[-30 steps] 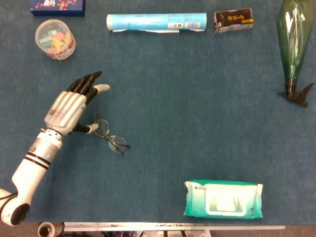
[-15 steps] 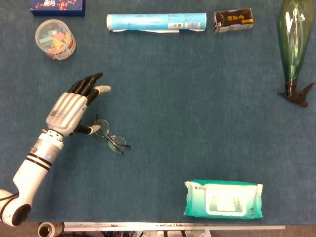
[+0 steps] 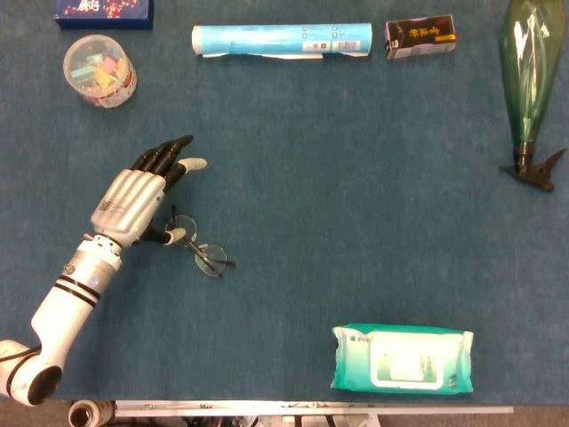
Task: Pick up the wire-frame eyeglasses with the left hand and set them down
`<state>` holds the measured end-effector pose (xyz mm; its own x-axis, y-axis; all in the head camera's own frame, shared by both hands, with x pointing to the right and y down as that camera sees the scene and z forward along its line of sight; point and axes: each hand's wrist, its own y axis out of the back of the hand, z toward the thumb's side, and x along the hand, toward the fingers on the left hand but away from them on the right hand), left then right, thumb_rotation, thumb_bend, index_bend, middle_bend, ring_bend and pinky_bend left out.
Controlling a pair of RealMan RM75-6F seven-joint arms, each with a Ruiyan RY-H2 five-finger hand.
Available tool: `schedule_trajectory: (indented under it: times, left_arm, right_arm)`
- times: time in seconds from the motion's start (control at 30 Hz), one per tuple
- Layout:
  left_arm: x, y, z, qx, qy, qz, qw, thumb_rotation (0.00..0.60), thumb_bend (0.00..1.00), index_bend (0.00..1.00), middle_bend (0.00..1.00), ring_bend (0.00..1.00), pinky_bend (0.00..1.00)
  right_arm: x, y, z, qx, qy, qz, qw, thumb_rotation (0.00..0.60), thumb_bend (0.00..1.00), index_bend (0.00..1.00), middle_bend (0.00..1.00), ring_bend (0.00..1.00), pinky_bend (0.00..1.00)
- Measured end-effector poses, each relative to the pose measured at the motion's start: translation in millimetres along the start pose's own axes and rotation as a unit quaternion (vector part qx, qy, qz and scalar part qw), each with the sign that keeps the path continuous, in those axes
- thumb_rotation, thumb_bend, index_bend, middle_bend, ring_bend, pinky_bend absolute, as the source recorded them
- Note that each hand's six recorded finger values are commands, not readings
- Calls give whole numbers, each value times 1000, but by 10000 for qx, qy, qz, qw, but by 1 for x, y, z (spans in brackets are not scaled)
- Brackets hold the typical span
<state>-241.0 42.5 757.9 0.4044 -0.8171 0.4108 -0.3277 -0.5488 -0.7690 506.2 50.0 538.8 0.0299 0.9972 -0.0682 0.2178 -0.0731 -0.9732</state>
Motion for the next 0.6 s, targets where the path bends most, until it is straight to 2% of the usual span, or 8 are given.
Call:
schedule_trajectory:
  times: [0.6]
  left_arm:
    - [-2,-9,-9,-116,88,-100,9998,600,4,173,0,0,89]
  right_arm:
    - [1,0,0,15,6,0,10000,600,506,644,474,293,429]
